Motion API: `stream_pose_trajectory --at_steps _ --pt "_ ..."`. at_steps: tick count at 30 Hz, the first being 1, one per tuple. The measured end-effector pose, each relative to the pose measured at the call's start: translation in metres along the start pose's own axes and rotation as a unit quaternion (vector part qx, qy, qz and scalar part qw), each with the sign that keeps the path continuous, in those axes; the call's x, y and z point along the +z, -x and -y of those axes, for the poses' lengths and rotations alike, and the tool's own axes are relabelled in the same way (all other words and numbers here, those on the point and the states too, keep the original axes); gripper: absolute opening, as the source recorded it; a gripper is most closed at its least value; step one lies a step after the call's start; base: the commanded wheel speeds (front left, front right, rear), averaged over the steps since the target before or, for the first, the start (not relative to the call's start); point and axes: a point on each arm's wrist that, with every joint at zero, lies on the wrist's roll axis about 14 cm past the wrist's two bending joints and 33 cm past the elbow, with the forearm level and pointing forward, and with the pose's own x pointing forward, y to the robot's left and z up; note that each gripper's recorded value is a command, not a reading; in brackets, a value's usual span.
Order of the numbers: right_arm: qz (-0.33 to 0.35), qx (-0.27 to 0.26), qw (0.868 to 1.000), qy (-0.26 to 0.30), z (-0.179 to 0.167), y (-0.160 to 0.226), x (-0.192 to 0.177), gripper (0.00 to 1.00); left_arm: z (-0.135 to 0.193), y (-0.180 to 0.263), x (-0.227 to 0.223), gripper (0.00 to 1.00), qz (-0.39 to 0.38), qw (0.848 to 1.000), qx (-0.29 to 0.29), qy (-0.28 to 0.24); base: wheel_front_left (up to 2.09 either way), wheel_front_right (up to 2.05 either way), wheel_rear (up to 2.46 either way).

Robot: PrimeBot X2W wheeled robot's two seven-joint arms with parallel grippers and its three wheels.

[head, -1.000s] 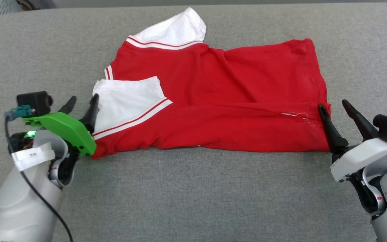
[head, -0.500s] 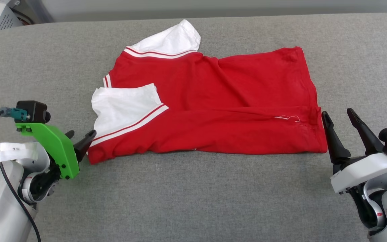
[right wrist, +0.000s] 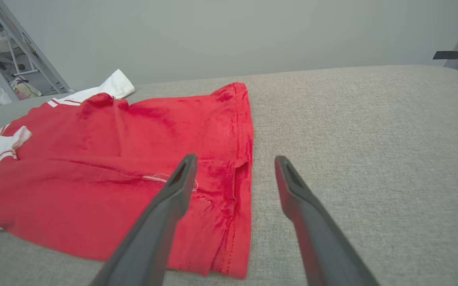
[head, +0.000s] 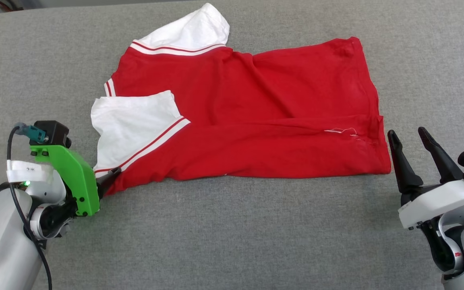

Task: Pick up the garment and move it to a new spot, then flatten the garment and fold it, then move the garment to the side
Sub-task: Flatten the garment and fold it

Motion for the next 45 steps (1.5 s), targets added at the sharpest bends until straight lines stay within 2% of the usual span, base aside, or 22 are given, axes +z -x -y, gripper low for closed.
stream_pose_trajectory --at_steps 1,2,8,12,18,24,33,34,35,36,41,45 --pt "-0.001 -0.003 1.0 0.0 0.002 0.001 0.0 1.0 0.0 -0.002 -0.001 0.09 -0.006 1.0 0.002 0.002 0.0 0.0 0.0" --pt "-0.002 -0.008 1.0 -0.001 0.005 0.001 -0.001 1.0 0.001 -0.003 -0.001 0.0 -0.011 1.0 0.002 0.005 0.0 0.0 0.0" --pt "-0.032 -0.018 0.999 -0.011 0.017 0.002 -0.007 1.0 0.012 -0.001 0.0 0.0 -0.015 1.0 -0.012 0.004 0.0 0.0 0.0" --pt "-0.099 -0.009 0.995 -0.019 0.017 0.004 -0.021 1.0 0.017 0.007 0.005 0.0 0.001 1.0 -0.013 -0.003 0.0 0.0 0.0" --pt "-0.223 0.022 0.974 -0.012 0.01 0.011 -0.043 1.0 0.021 0.021 0.016 0.0 0.042 0.999 -0.006 -0.011 0.0 0.0 0.0" --pt "-0.275 0.054 0.96 -0.002 -0.004 -0.003 -0.045 1.0 0.023 0.033 0.035 0.0 0.082 0.997 -0.003 -0.018 0.0 0.0 0.0" --pt "-0.379 0.068 0.923 -0.01 -0.012 -0.011 -0.094 1.0 0.019 0.03 0.031 0.0 0.088 0.996 0.003 -0.021 0.0 0.0 0.0" --pt "-0.386 0.072 0.92 -0.011 -0.014 -0.011 -0.098 0.53 0.018 0.03 0.031 0.0 0.09 0.996 0.004 -0.019 0.0 0.0 0.0" --pt "-0.393 0.076 0.916 -0.01 -0.016 -0.011 -0.102 0.29 0.016 0.029 0.03 0.0 0.092 0.996 0.006 -0.016 0.0 0.0 0.0" --pt "-0.397 0.08 0.914 -0.01 -0.018 -0.011 -0.103 0.0 0.014 0.029 0.029 0.0 0.091 0.996 0.009 -0.013 0.0 0.0 0.0" --pt "-0.39 0.09 0.916 -0.011 -0.025 -0.015 -0.098 0.0 0.013 0.032 0.03 0.0 0.104 0.994 0.012 -0.01 0.0 0.0 0.0" --pt "-0.368 0.097 0.925 -0.003 -0.029 -0.016 -0.083 0.0 0.016 0.041 0.029 0.0 0.121 0.992 0.012 -0.015 0.0 0.0 0.0"
